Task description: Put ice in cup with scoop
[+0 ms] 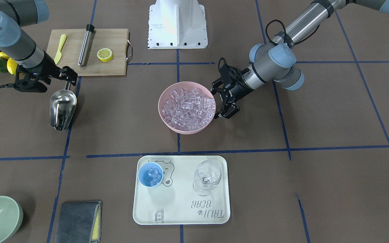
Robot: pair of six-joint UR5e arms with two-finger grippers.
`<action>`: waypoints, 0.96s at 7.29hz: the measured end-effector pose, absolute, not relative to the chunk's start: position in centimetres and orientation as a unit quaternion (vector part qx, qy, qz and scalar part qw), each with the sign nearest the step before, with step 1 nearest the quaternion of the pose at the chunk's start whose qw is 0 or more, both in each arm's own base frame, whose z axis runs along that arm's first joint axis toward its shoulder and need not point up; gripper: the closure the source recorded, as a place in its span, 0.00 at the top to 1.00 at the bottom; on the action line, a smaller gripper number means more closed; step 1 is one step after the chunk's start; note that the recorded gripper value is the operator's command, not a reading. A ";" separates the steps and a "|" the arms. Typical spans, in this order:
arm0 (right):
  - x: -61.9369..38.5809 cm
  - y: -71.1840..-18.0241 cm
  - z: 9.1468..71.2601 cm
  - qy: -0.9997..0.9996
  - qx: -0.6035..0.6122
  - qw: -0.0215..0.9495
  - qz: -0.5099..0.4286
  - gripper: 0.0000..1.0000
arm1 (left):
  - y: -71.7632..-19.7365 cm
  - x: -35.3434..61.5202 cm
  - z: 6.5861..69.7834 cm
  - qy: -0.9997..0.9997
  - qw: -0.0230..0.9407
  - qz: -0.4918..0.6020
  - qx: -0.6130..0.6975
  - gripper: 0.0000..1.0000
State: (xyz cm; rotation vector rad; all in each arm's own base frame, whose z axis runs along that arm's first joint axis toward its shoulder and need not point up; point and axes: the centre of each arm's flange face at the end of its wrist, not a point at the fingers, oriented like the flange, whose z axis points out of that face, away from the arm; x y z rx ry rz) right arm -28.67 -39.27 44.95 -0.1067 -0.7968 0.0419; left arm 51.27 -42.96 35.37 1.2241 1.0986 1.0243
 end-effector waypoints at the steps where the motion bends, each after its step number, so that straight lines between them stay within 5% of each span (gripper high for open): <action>1: -25.3 -41.5 45.6 -0.383 -0.010 0.924 -0.001 1.00 | -42.9 51.2 35.4 0.467 0.567 0.436 0.520 1.00; 4: -10.4 -47.2 53.5 -0.342 0.077 0.932 -0.089 1.00 | -43.4 50.7 35.8 0.465 0.572 0.433 0.519 1.00; 7: 4.7 -46.9 65.5 -0.326 0.097 0.929 -0.146 1.00 | -46.2 46.8 38.7 0.442 0.604 0.423 0.512 1.00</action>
